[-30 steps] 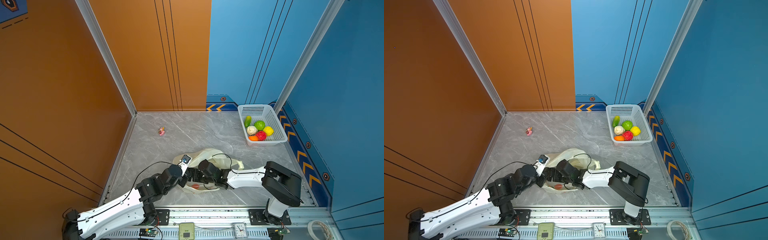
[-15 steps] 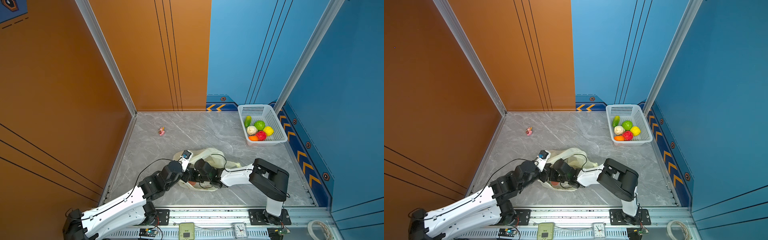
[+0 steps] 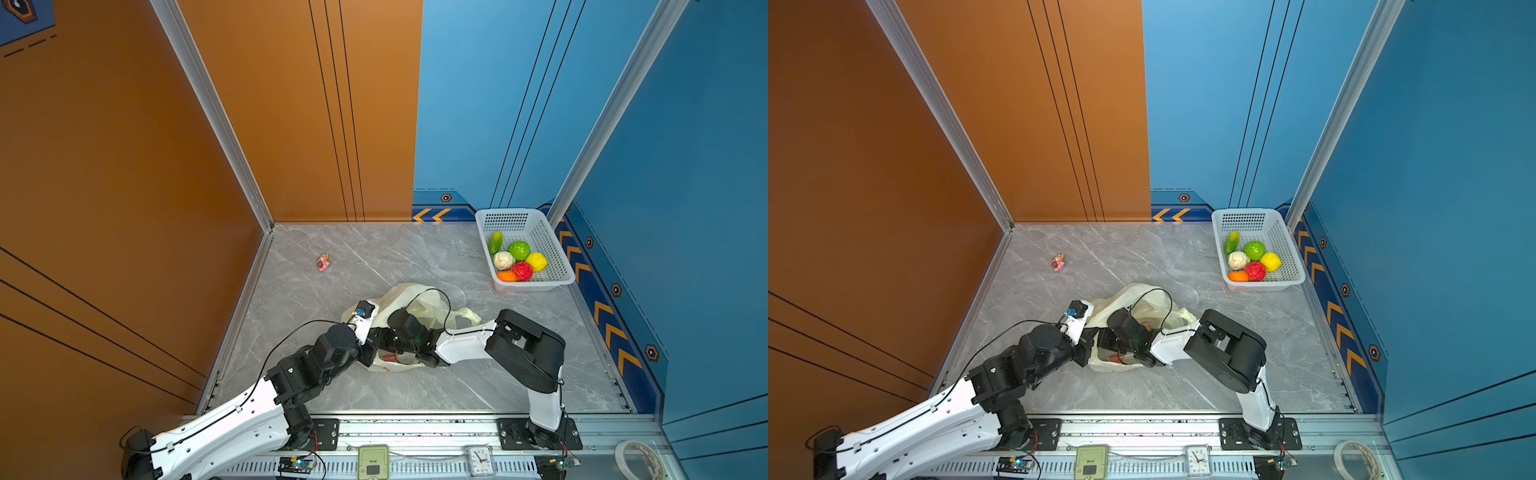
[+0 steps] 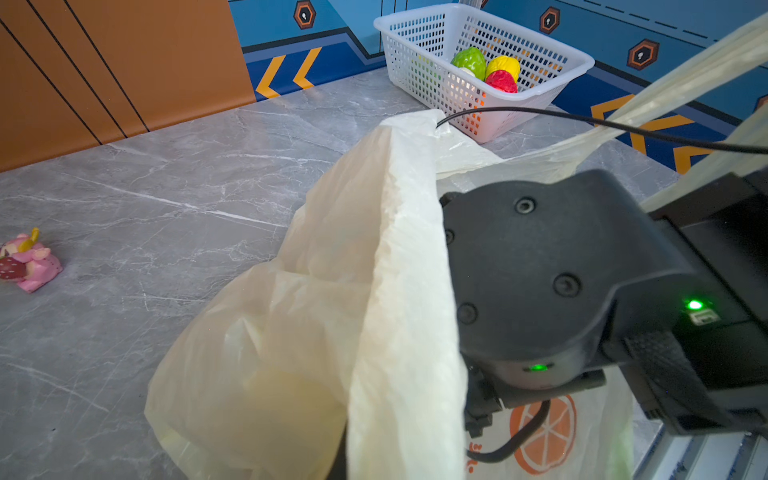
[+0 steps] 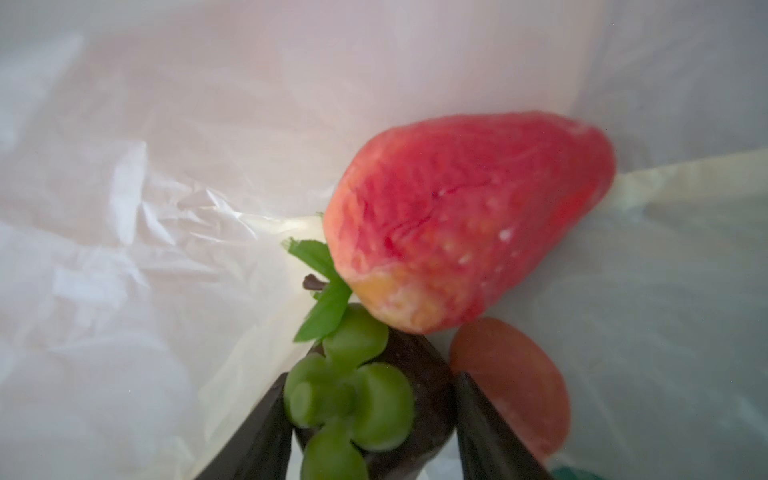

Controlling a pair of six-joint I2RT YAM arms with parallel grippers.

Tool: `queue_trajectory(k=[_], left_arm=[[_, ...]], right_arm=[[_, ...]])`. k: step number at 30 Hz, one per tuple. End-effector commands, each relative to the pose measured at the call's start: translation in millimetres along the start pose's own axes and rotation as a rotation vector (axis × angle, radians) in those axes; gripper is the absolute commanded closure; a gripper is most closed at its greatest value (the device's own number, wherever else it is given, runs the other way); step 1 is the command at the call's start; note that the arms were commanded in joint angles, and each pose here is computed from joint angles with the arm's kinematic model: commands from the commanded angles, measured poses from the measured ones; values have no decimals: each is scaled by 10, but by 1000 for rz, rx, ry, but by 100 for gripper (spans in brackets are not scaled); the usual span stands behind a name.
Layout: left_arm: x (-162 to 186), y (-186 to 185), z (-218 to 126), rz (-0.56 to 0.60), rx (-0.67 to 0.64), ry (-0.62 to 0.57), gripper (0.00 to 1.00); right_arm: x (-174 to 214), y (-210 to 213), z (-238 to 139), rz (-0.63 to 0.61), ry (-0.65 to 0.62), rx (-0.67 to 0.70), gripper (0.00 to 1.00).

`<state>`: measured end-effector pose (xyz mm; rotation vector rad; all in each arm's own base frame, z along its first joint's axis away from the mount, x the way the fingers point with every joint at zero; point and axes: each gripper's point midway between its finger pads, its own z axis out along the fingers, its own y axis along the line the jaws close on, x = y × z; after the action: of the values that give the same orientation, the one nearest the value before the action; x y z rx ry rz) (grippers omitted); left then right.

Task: Untie the knot of the plastic bag and take out the fruit
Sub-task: 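Lower the right gripper into the bag and grasp the dark mangosteen, then lift the dark mangosteen out of the bag with the right gripper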

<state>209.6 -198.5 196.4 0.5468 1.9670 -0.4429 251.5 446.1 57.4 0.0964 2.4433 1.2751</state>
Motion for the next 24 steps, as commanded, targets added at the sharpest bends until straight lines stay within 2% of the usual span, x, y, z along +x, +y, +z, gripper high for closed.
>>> queue_trajectory(k=[1, 5, 24], left_arm=[[137, 33, 9, -6, -2, 37, 100], [179, 90, -15, -5, -20, 42, 100], [173, 181, -34, -10, -47, 31, 100]], right_arm=[[-31, -40, -25, 27, -5, 1, 50], [-109, -64, -173, 32, -18, 15, 54], [-147, -164, -868, 9, -2, 131, 56]])
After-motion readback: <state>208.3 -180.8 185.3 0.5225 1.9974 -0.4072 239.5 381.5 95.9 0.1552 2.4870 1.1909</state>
